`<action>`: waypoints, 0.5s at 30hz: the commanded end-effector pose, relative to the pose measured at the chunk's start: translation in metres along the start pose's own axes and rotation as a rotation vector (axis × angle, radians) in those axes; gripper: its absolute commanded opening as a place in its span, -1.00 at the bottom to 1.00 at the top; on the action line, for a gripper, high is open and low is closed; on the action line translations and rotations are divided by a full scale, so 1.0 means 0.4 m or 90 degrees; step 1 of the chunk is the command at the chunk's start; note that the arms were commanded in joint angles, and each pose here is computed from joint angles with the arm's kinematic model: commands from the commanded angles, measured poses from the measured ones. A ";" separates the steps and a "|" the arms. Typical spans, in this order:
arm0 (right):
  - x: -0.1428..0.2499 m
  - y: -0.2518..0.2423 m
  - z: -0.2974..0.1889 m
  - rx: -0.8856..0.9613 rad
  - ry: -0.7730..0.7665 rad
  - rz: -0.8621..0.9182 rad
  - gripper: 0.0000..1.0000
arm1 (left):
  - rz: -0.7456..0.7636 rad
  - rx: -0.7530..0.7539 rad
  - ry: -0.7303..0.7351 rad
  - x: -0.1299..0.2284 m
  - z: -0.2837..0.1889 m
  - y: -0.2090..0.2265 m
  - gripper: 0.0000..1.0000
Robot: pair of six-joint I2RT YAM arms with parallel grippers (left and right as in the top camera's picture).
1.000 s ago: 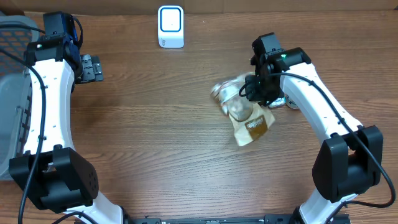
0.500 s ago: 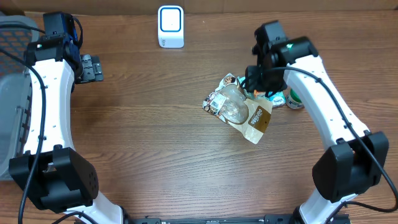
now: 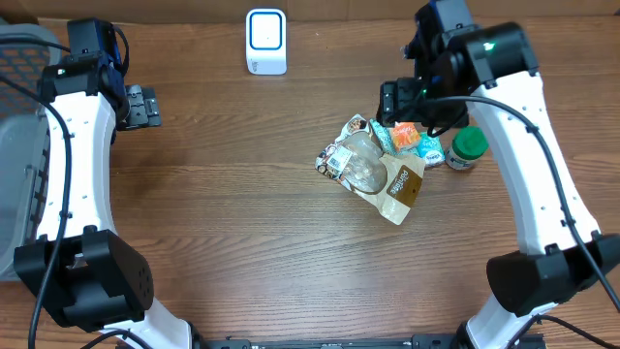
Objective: Scan the item barcode
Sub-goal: 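Carry the bread bag right and release it beside the packets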
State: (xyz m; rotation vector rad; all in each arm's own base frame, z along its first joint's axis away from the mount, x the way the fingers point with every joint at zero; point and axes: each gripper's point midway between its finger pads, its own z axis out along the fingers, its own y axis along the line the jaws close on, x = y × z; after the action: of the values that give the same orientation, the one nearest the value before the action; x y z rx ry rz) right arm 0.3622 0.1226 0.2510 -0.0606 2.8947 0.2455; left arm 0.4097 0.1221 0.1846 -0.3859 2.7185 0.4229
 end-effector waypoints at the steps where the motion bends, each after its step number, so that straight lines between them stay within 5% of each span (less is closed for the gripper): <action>1: -0.016 0.025 -0.111 -0.033 -0.066 -0.007 0.79 | 0.000 -0.009 -0.007 -0.010 -0.003 0.012 0.99; 15: 0.076 0.019 -0.430 -0.067 -0.278 -0.020 1.00 | 0.000 -0.010 -0.007 -0.010 -0.003 0.012 0.99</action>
State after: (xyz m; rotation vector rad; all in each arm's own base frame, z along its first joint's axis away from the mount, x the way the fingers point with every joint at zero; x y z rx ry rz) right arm 0.3221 0.1144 0.3657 -0.0823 2.5948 0.3524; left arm 0.4098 0.1221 0.1846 -0.3859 2.7181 0.4228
